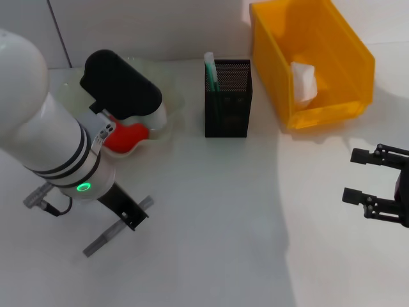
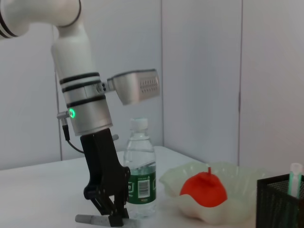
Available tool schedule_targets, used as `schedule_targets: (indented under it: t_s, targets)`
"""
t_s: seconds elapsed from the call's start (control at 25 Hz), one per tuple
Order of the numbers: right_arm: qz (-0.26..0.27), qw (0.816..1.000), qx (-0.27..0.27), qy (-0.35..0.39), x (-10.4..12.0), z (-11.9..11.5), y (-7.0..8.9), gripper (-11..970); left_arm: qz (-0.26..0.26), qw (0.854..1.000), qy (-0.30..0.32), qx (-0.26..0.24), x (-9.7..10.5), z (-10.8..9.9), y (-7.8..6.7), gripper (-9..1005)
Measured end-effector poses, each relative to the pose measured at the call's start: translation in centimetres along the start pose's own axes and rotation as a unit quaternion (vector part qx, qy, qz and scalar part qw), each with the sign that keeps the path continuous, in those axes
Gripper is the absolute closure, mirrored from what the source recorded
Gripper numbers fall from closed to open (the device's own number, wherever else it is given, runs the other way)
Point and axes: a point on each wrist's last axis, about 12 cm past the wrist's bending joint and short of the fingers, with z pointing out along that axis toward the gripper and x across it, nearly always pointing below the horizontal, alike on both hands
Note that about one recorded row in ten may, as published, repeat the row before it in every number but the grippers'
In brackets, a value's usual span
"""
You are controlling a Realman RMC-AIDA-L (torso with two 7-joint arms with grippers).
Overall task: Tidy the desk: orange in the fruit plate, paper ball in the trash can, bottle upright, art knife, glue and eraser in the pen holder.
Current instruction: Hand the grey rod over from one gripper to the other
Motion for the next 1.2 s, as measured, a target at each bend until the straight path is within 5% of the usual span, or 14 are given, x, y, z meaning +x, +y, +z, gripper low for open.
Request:
schedule_targets:
  t_s: [0.24, 0.28, 0.44, 0.52, 0.64, 0.92, 1.2]
  targets:
    - [0.005, 0.999, 0.033, -0.005, 0.2, -1.3, 0.1, 249, 0.041, 0.996, -0.081, 0.000, -1.9, -3.3, -1.1, 869]
    - [0.008, 0.999, 0.038, -0.005, 0.3, -1.6, 0.2, 249, 0.068, 0.983, -0.166, -0.025, -3.5, -5.8, -1.3, 869]
    - [0.012, 0.998, 0.054, -0.007, 0.7, -2.3, 0.6, 249, 0.082, 0.972, -0.218, -0.039, -4.3, -6.9, -1.2, 868]
    - [0.015, 0.998, 0.055, -0.008, 0.8, -2.5, 0.9, 249, 0.122, 0.924, -0.357, -0.056, -6.0, -8.8, -1.3, 868]
    - [0.016, 0.998, 0.055, -0.010, 0.9, -2.5, 1.0, 249, 0.133, 0.889, -0.434, -0.061, -6.8, -9.4, -1.0, 869]
    - [0.018, 0.998, 0.054, -0.014, 0.9, -2.4, 1.1, 249, 0.101, 0.822, -0.557, -0.058, -7.4, -7.3, 0.6, 874]
    - [0.015, 0.999, 0.046, -0.018, 0.6, -1.7, 0.8, 249, 0.072, 0.794, -0.604, -0.019, -7.6, -3.7, 1.9, 873]
